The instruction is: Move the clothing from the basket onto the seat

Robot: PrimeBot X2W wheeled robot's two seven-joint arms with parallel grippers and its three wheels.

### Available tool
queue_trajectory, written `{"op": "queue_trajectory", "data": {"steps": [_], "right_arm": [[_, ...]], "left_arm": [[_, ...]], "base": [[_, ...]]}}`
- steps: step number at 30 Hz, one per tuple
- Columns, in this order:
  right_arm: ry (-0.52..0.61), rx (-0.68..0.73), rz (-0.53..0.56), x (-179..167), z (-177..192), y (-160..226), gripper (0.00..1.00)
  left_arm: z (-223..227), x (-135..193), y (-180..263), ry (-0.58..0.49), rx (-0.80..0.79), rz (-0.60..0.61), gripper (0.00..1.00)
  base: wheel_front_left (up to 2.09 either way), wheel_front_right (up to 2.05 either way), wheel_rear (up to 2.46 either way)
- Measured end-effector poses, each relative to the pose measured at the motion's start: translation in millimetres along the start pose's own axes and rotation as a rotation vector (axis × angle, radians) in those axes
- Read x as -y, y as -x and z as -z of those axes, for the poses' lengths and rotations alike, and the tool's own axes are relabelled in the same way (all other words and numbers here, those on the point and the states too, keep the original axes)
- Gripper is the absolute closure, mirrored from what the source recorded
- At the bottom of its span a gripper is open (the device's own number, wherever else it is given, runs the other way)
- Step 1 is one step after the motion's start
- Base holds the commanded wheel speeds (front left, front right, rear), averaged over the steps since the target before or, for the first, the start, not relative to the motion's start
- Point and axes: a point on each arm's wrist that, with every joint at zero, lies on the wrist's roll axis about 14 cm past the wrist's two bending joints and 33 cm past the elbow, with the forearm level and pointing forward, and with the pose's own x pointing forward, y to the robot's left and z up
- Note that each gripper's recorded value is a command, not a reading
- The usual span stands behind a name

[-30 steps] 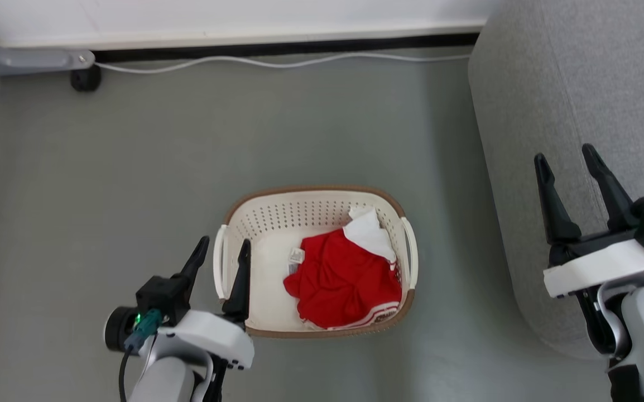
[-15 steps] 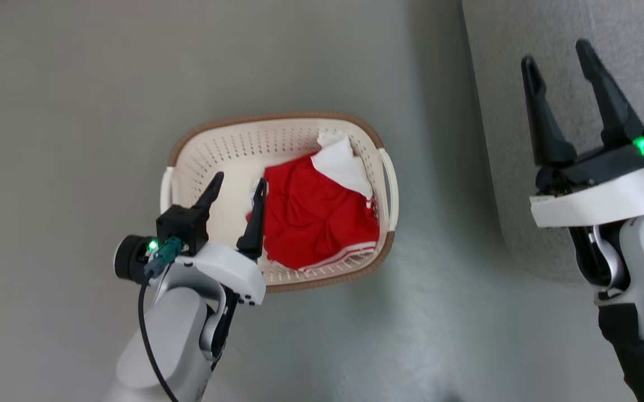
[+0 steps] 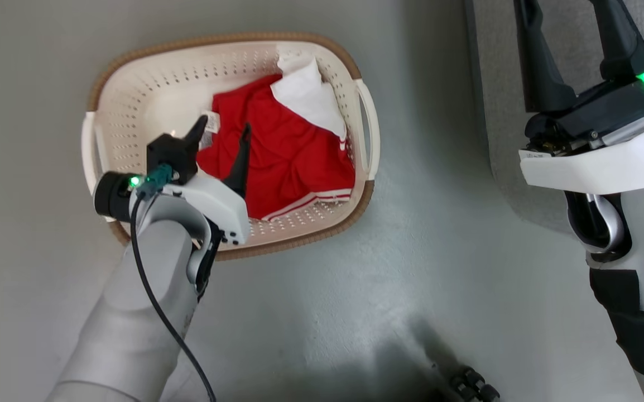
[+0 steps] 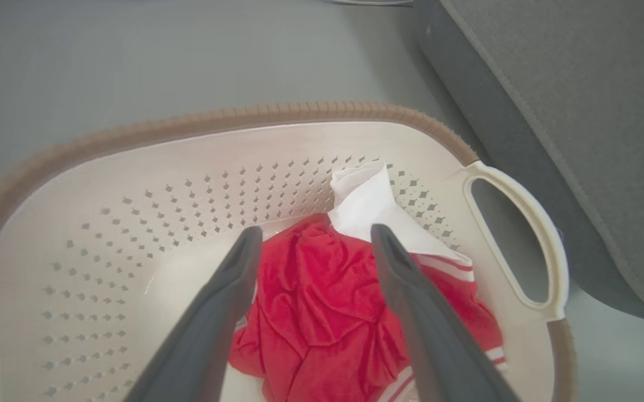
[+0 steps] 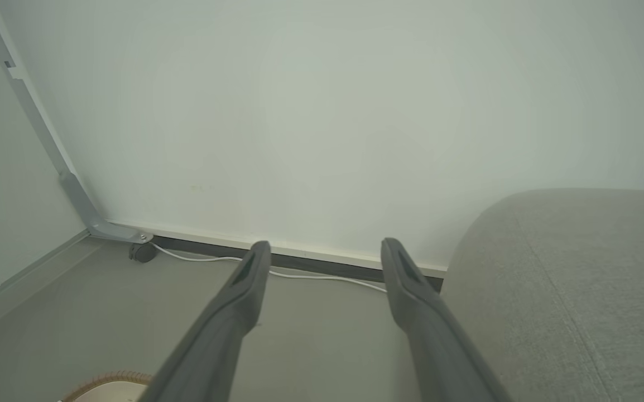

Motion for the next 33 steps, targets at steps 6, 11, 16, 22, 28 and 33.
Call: {"op": "queue_trajectory", "data": {"steps": [6, 11, 16, 22, 28, 33], "right_arm": [[-0.009, -0.029, -0.013, -0.6, 25.0, -9.2, 0.0], [-0.014, -0.054, -0.001, 4.9, 40.5, -9.8, 0.0], [-0.018, -0.071, 0.003, 6.2, 49.6, -9.5, 0.0], [-0.037, -0.1, 0.037, 12.1, 61.6, -3.4, 0.0], [-0.043, -0.106, 0.048, 14.3, 64.1, -2.0, 0.0], [-0.047, -0.108, 0.06, 16.9, 64.2, 0.2, 0.0]], "left_arm": [[29.7, -4.9, -28.8, 0.013, -0.078, 0.023, 0.0], [59.3, -6.2, -43.3, 0.025, -0.16, 0.045, 0.0], [75.6, -7.8, -59.7, 0.02, -0.214, 0.052, 0.0], [98.2, -8.3, -75.2, 0.021, -0.311, 0.053, 0.0], [110.5, -9.2, -75.9, 0.022, -0.39, 0.046, 0.0], [121.8, -10.3, -71.6, 0.023, -0.467, 0.035, 0.0]], "base": [[0.0, 0.0, 0.0], [0.0, 0.0, 0.0], [0.0, 0.0, 0.0], [0.0, 0.0, 0.0], [0.0, 0.0, 0.0], [0.0, 0.0, 0.0]]}}
